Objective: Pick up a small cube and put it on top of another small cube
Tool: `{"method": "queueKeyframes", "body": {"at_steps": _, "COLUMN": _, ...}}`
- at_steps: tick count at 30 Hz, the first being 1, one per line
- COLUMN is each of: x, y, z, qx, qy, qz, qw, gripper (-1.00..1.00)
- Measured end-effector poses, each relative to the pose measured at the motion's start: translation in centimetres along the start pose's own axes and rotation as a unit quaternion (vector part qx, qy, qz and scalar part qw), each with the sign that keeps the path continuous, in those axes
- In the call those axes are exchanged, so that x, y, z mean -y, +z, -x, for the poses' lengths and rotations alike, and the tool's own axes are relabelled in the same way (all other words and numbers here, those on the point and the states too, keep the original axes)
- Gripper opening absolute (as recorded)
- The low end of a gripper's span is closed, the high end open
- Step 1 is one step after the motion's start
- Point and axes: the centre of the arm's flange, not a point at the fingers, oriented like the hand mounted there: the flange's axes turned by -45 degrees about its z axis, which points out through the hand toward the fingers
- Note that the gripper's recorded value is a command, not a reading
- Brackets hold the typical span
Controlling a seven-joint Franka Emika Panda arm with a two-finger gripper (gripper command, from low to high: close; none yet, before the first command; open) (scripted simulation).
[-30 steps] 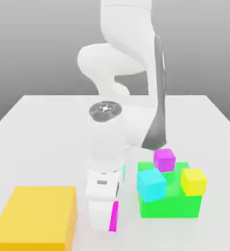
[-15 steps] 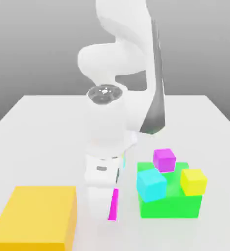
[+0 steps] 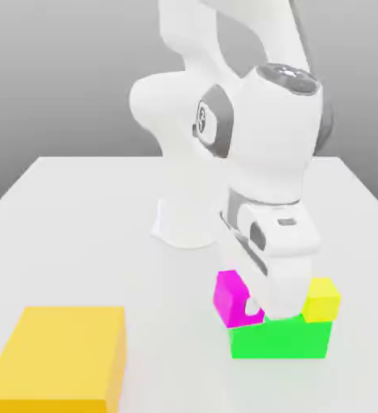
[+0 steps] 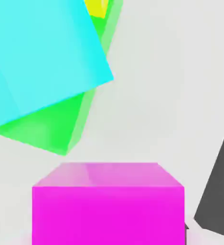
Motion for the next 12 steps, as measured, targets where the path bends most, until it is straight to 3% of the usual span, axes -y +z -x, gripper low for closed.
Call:
{"method": "queueKeyframes", "body": {"at_steps": 4, "x": 1.8, "y": -2.8, "z": -6.0, "qx": -0.032, "qy": 0.005, "qz": 0.006, "qw": 0.999, "gripper": -1.0}}
{"method": "queueKeyframes", "body": {"at_steps": 8, "x": 2.1, "y": 1.2, "z": -7.6, "qx": -0.043, "qy": 0.008, "qz": 0.005, "qw": 0.999, "gripper": -1.0}}
{"method": "queueKeyframes", "body": {"at_steps": 9, "x": 2.2, "y": 2.5, "z": -7.7, "qx": -0.043, "qy": 0.008, "qz": 0.005, "qw": 0.999, "gripper": 1.0}}
{"method": "queueKeyframes", "body": {"at_steps": 12, "x": 2.2, "y": 2.5, "z": -7.7, "qx": -0.043, "qy": 0.008, "qz": 0.005, "qw": 0.999, "gripper": 1.0}}
